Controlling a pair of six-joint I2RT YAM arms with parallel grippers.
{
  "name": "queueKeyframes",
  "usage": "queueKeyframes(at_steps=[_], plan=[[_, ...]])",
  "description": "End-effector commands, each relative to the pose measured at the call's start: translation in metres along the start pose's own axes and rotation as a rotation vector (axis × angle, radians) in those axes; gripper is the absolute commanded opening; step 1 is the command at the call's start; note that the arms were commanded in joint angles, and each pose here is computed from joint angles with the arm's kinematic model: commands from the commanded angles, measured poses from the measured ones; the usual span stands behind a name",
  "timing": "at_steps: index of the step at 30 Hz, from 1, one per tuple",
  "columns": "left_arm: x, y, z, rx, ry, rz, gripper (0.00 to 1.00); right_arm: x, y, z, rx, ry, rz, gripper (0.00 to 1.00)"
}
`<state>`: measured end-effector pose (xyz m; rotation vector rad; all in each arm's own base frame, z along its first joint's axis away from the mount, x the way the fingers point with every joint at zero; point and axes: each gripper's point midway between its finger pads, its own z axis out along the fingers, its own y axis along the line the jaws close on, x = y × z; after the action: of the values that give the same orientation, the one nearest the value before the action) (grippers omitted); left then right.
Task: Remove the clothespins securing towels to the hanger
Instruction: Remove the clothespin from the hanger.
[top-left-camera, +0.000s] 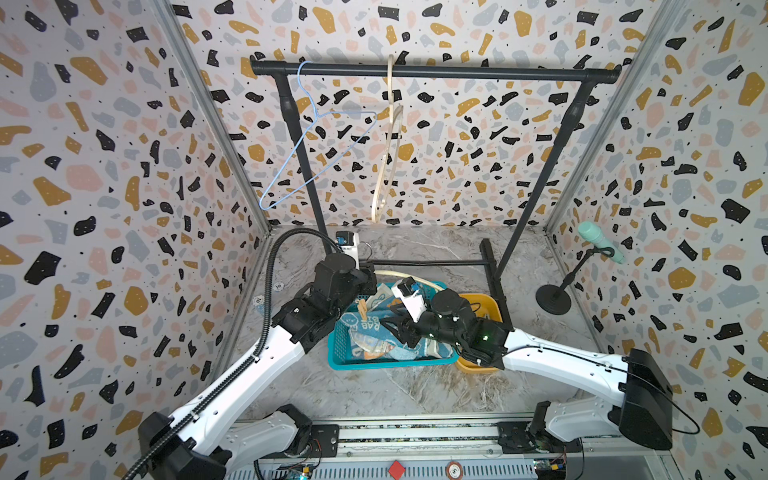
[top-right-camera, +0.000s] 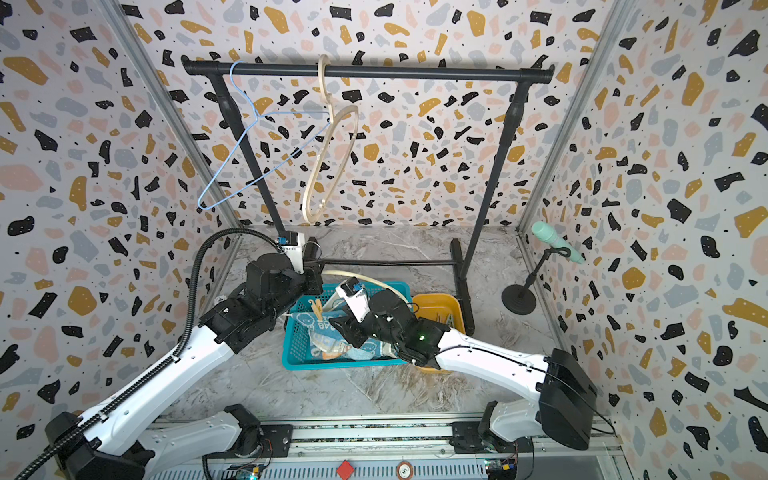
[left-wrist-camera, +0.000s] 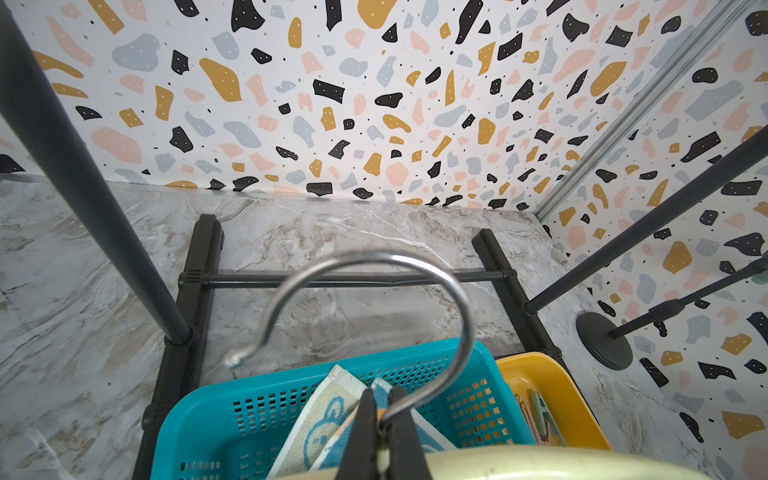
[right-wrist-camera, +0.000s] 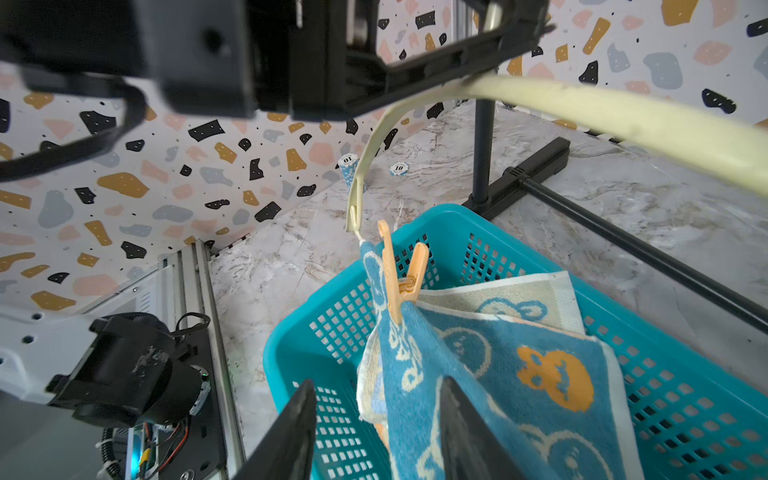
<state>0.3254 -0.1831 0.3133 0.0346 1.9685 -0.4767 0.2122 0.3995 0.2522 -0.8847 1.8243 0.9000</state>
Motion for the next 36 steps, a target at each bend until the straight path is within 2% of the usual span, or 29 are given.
queueKeyframes(at_steps=[1, 11, 27, 36], plan=[[-0.017, -0.008, -0.005, 0.034, -0.066, -0.024, 0.00, -0.023, 0.005, 0.009, 0.003, -0.049, -0.007, 0.49], [-0.018, -0.009, -0.006, 0.035, -0.064, -0.018, 0.00, -0.016, 0.001, 0.040, 0.023, -0.003, 0.009, 0.50], [-0.021, -0.011, -0.007, 0.043, -0.065, -0.027, 0.00, -0.013, -0.004, 0.054, 0.039, -0.011, 0.023, 0.50], [-0.022, -0.013, -0.005, 0.030, -0.024, -0.048, 0.00, -0.006, -0.003, 0.054, 0.021, -0.029, 0.034, 0.50]])
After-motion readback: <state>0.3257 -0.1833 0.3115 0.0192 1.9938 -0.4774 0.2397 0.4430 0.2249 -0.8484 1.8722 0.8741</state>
